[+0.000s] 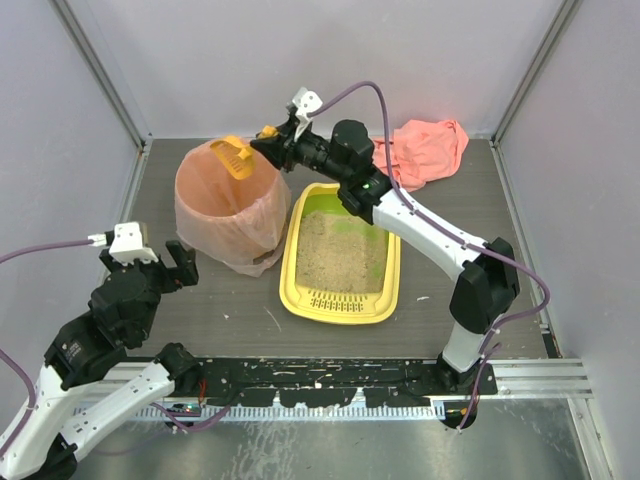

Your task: Clean the litter box

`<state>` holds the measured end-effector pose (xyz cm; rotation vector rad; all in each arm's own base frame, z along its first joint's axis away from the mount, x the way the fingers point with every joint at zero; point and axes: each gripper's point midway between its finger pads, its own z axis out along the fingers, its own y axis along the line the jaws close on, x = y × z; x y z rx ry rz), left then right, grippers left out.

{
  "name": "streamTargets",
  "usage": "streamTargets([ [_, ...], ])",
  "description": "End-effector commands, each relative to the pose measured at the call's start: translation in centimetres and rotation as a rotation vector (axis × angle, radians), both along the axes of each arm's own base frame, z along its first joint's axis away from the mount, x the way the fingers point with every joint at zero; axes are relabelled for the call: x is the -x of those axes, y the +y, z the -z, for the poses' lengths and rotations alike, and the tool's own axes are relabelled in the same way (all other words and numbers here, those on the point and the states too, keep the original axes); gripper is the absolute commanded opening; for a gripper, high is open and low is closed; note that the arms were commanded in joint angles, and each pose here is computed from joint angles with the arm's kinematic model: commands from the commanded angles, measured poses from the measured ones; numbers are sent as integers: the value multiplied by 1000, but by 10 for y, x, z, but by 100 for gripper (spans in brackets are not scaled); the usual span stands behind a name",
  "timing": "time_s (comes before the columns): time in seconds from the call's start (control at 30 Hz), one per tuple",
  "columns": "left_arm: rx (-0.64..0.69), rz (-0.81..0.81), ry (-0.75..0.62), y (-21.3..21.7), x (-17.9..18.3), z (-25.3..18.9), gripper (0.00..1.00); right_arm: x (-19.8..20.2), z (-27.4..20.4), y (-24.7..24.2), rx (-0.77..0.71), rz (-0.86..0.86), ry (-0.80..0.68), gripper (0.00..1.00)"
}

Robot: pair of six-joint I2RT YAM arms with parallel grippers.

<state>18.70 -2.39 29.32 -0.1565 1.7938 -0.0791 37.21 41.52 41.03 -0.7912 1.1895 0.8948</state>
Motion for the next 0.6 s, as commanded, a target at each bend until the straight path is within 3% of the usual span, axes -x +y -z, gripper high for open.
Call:
streamTargets([
  [0.0,21,6,-15,-6,-5,-7,91,7,-82,-40,-147,137,-61,1],
  [0.33,12,147,-12,-47,-23,-19,88,38,-123,-122,-340,348,35,1],
  [0.57,-13,273,31,-90,-44,-16,82,50,-66,-203,-278,665,109,1],
])
